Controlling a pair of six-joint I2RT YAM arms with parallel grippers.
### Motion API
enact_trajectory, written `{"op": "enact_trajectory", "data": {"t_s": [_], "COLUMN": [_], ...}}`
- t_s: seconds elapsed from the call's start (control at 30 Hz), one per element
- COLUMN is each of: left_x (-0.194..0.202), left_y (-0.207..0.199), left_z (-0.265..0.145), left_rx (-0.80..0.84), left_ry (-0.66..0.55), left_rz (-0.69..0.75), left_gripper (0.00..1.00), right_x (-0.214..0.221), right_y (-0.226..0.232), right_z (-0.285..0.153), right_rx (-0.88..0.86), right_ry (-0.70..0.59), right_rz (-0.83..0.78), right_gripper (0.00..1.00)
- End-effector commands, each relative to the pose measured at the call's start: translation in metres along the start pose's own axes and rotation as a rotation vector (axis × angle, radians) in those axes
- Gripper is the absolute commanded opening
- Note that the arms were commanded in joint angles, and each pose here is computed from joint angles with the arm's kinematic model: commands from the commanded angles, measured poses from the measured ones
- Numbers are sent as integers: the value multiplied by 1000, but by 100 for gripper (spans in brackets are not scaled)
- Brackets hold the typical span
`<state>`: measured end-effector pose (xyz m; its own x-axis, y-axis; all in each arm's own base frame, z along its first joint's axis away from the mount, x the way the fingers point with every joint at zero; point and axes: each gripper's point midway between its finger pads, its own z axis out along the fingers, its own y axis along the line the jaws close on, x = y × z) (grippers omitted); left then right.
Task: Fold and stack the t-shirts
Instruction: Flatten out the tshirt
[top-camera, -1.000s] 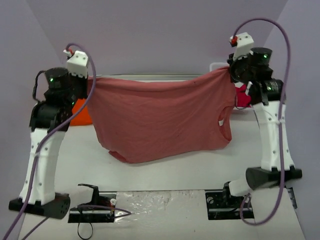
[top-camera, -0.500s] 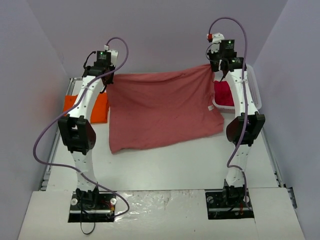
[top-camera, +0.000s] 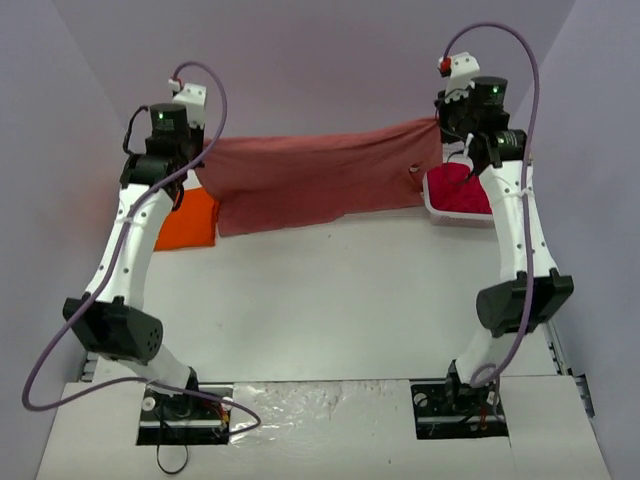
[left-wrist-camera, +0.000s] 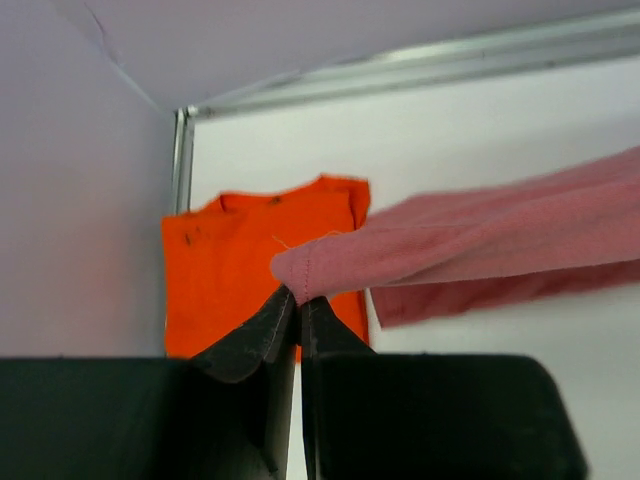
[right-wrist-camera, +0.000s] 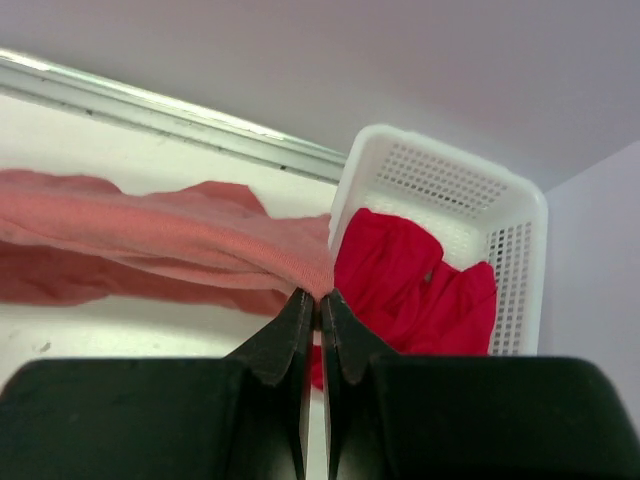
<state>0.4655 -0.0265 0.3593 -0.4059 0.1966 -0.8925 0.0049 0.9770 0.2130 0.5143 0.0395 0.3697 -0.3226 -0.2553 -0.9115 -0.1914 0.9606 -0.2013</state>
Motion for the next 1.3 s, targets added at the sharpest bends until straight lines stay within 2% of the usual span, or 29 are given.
{"op": "enact_trajectory", "data": {"t_s": [0.0,0.1,0.2,0.37,0.47,0.53,0.7,0.8,0.83,0.87,0.9,0.93,0.97,1.0,1.07,1.1,1.13,1.17,1.2,1.23,1.27], "left_x": [25,53,62,41,23,23,16,14,12,12,17,7,6,22,13,18,34,23,24,37,17], "left_y": [0,0,6,18,21,21,23,24,24,30,28,31,33,27,25,21,13,14,12,7,10], "left_z": [-29,-61,-97,-147,-164,-164,-150,-120,-99,-88,-60,-51,-38,-4,21,38,68,76,87,109,109], "left_rx": [24,52,57,49,59,63,47,12,-1,-27,-32,-41,-47,-44,-49,-42,-36,-46,-46,-42,-50], "left_ry": [6,26,8,-76,-127,-114,-100,-61,-39,-26,15,5,16,87,89,107,154,127,135,170,122], "left_rz": [3,34,34,5,-19,-19,-1,22,30,34,39,32,27,37,31,35,43,27,27,30,11], "left_gripper": [2,2,2,2,2,2,2,2,2,2,2,2,2,2,2,2,2,2,2,2,2], "right_x": [9,28,19,-8,-24,-34,-32,-16,-5,-5,-5,7,0,1,21,16,36,39,24,35,29], "right_y": [4,14,17,13,9,3,-9,-11,-11,-12,-12,-10,-11,-8,2,-2,9,11,7,10,7], "right_z": [-38,-75,-121,-177,-192,-197,-159,-114,-89,-79,-67,-41,-32,-20,22,31,60,70,76,94,98], "right_rx": [-10,-29,-29,-2,10,37,82,90,90,94,94,91,97,100,86,117,104,110,125,127,137], "right_ry": [-21,-12,-80,-190,-233,-251,-187,-104,-58,-53,-54,-13,-26,-16,50,44,94,102,62,83,69], "right_rz": [3,13,35,62,72,77,77,74,74,76,75,77,80,80,65,54,33,22,23,19,22], "right_gripper": [0,0,0,0,0,0,0,0,0,0,0,0,0,0,0,0,0,0,0,0,0]}}
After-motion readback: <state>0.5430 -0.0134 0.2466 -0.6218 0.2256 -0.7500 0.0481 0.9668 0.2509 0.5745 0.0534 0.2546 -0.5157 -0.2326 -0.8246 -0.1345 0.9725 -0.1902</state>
